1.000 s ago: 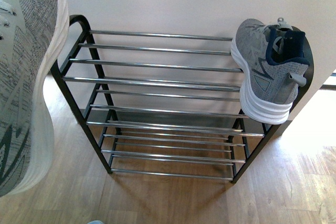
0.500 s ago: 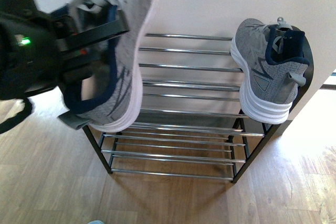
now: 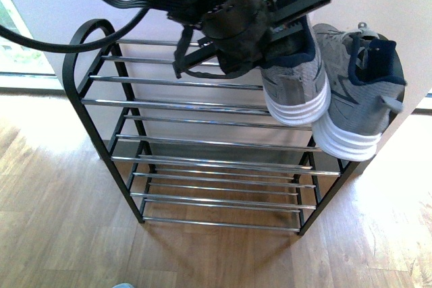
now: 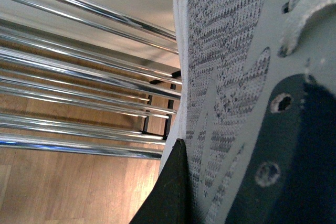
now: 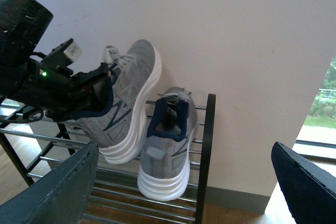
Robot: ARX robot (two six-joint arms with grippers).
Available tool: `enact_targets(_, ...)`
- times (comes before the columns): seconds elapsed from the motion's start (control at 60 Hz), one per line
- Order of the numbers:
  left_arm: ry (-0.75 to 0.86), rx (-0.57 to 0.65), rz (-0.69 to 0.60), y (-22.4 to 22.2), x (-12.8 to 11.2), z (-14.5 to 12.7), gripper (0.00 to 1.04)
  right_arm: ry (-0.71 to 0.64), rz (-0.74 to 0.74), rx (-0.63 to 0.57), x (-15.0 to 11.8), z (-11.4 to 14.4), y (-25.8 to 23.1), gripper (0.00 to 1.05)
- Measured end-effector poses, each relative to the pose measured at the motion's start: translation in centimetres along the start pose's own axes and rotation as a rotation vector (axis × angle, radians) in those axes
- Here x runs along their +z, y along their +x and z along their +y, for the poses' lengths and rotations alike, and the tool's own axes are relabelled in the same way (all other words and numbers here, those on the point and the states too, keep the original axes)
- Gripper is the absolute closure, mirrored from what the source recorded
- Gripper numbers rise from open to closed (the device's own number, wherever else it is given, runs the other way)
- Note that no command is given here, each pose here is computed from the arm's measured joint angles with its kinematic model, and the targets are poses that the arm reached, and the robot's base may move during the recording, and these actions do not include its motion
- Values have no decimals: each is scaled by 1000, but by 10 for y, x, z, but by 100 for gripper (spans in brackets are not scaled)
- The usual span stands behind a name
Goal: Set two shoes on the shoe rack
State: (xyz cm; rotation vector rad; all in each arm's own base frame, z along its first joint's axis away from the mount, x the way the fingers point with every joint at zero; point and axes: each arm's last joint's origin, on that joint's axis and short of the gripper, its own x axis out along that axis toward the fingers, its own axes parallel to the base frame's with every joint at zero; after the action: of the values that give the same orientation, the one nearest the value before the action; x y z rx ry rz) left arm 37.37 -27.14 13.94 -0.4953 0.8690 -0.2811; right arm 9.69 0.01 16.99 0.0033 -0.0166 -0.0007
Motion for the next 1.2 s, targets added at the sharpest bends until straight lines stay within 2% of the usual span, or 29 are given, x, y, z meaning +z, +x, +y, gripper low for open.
enact_targets(0.217,16,-4,38,7,-7,-2,103,0,0,0,0,0,0,9)
enact_targets(0.367,-26,69,14,10,-7,9,103,0,0,0,0,0,0,9)
enact_targets(0.65,-82,71,6,6,-2,25,103,0,0,0,0,0,0,9)
enact_targets(0.917,-112,68,78,24,-15,24,103,0,0,0,0,0,0,9)
enact_targets(1.2,-99,35,86,42,0,0,103,0,0,0,0,0,0,9)
